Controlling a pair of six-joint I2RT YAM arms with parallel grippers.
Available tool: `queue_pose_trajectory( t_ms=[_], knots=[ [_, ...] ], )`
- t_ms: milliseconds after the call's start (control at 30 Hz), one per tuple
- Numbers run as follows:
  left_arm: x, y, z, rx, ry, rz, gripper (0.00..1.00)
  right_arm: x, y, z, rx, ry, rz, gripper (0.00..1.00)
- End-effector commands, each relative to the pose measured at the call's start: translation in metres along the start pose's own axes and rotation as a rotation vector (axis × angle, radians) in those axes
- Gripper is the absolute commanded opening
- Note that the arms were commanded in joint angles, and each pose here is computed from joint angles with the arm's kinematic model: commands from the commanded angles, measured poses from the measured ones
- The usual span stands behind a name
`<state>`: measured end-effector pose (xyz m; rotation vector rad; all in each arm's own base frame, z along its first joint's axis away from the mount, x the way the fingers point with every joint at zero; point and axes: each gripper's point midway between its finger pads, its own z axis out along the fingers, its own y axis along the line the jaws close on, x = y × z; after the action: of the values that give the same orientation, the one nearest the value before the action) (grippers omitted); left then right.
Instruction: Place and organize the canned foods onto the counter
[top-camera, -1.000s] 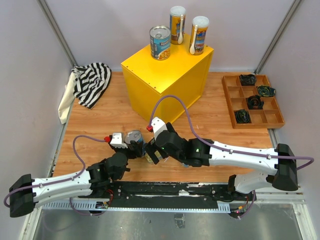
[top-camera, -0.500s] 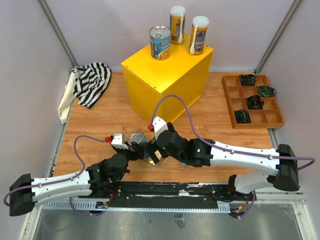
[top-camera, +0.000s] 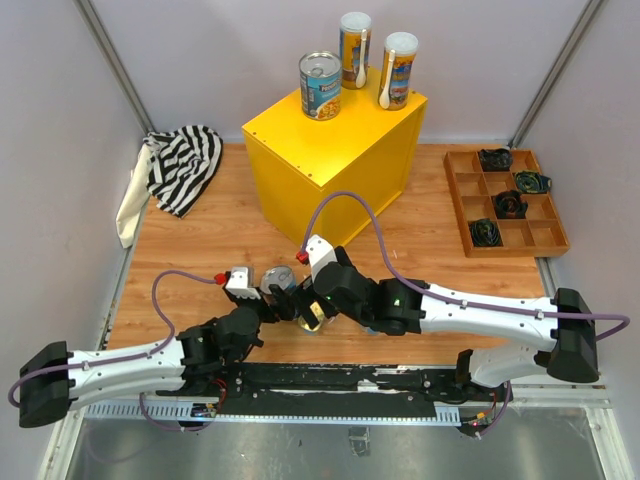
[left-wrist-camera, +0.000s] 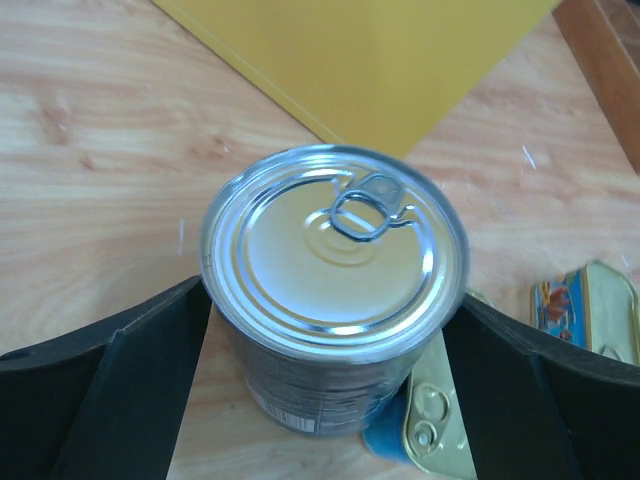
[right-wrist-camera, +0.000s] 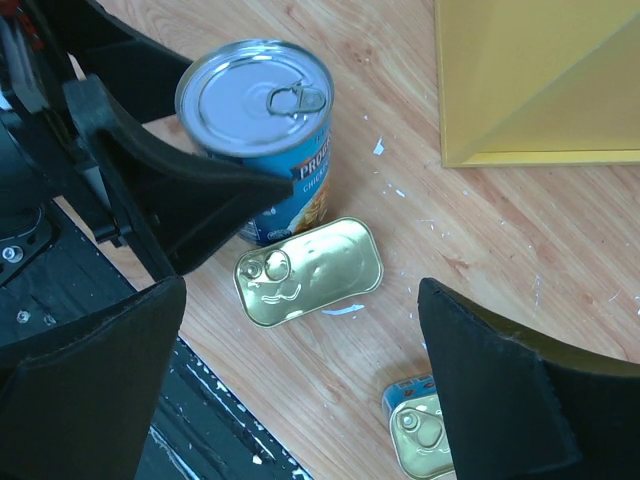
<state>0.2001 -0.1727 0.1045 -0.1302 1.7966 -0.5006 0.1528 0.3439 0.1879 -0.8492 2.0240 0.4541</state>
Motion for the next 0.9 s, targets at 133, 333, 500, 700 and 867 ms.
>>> queue_pose_trajectory(
  t_ms=[133, 333, 500, 700, 867],
  knots=[
    [0.017, -0.003, -0.003, 0.008, 0.072, 0.009, 0.99, -0.004, 0.003, -0.007, -0.009, -0.037, 0.019, 1.00],
    [0.005, -0.004, -0.003, -0.005, 0.039, -0.002, 0.99, -0.005, 0.002, -0.008, -0.009, -0.043, 0.021, 1.00],
    [-0.005, -0.023, -0.006, 0.078, 0.041, -0.007, 0.99, -0.005, 0.003, -0.007, -0.009, -0.045, 0.023, 1.00],
    [0.006, -0.047, -0.015, 0.194, 0.114, 0.033, 0.99, -0.010, 0.002, -0.008, -0.006, -0.058, 0.023, 1.00],
    [0.015, -0.058, -0.024, 0.265, 0.159, 0.040, 0.99, -0.012, 0.001, -0.009, -0.001, -0.065, 0.022, 1.00]
  ],
)
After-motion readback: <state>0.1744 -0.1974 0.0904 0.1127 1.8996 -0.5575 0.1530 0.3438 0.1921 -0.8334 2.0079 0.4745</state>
